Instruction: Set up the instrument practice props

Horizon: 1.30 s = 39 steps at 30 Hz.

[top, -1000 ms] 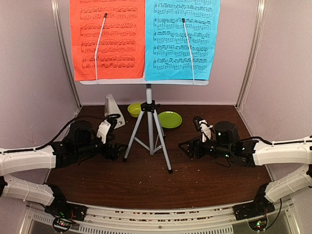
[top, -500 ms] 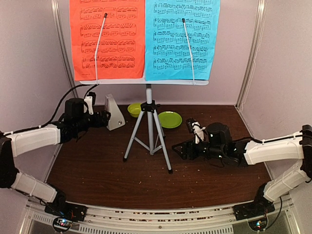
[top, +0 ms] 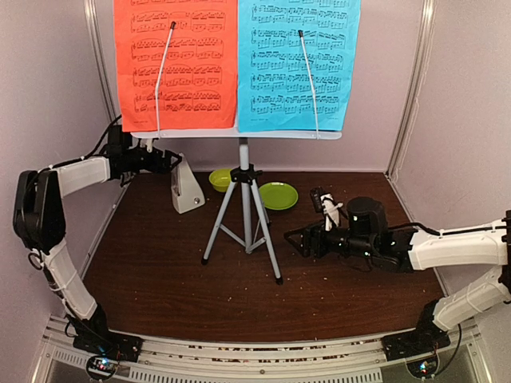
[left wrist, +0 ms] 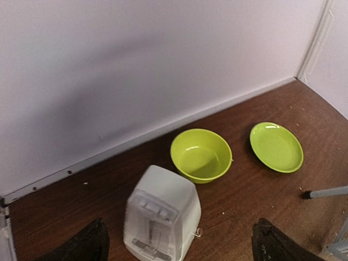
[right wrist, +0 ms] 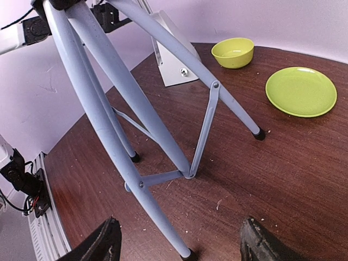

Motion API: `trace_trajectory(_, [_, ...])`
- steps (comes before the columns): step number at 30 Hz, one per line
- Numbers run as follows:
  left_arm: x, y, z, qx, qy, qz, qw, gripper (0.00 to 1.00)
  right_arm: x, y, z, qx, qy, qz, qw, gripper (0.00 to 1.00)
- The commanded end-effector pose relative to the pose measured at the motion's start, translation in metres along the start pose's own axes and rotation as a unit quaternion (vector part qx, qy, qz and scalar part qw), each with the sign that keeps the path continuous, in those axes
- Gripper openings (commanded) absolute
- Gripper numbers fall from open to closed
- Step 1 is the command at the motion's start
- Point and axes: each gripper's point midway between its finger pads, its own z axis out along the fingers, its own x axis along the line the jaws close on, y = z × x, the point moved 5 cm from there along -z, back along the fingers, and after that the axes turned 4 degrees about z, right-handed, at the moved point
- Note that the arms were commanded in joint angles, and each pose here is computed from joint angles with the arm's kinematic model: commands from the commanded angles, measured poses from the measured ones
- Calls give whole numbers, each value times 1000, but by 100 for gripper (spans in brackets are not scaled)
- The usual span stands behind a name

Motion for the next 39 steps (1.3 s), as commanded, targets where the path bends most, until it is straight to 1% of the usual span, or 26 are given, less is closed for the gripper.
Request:
trace_trajectory(1, [-10,-11,20,5,-120,52,991,93,0,0,-6,-4,-1,-7,1000,75])
trace_trajectory(5, [7,-19,36,17,-135,56,989,92,0,0,-9,-5,-4,-9,1000,75])
trace_trajectory(8, [19,-26,49,25,-125,51,991,92,1,2,-12,-5,-4,-11,1000,76])
trace_trajectory(9, [19,-25,51,28,-131,56,989,91,1,2,-12,-5,-4,-12,1000,76])
trace_trajectory(14, [19,-16,51,4,-145,80,986,91,4,6,-16,-5,3,-13,1000,76])
trace_trajectory(18, [13,-11,55,1,-192,106,976,93,5,6,-16,-3,5,-14,1000,76])
trace_trajectory(21, [14,-12,62,10,-214,99,972,94,7,8,-15,-1,7,-15,1000,76])
trace_trajectory(26, [20,-9,69,20,-209,97,973,91,10,12,-13,-3,11,-15,1000,76])
trace_trajectory(31, [18,-11,70,27,-216,96,971,87,11,14,-13,-3,15,-16,1000,76])
trace_trajectory(36, [22,-14,72,39,-202,87,975,83,10,13,-14,-3,13,-20,1000,76])
trace_trajectory(39, [21,-15,74,47,-197,84,976,83,10,15,-17,-6,9,-25,1000,76])
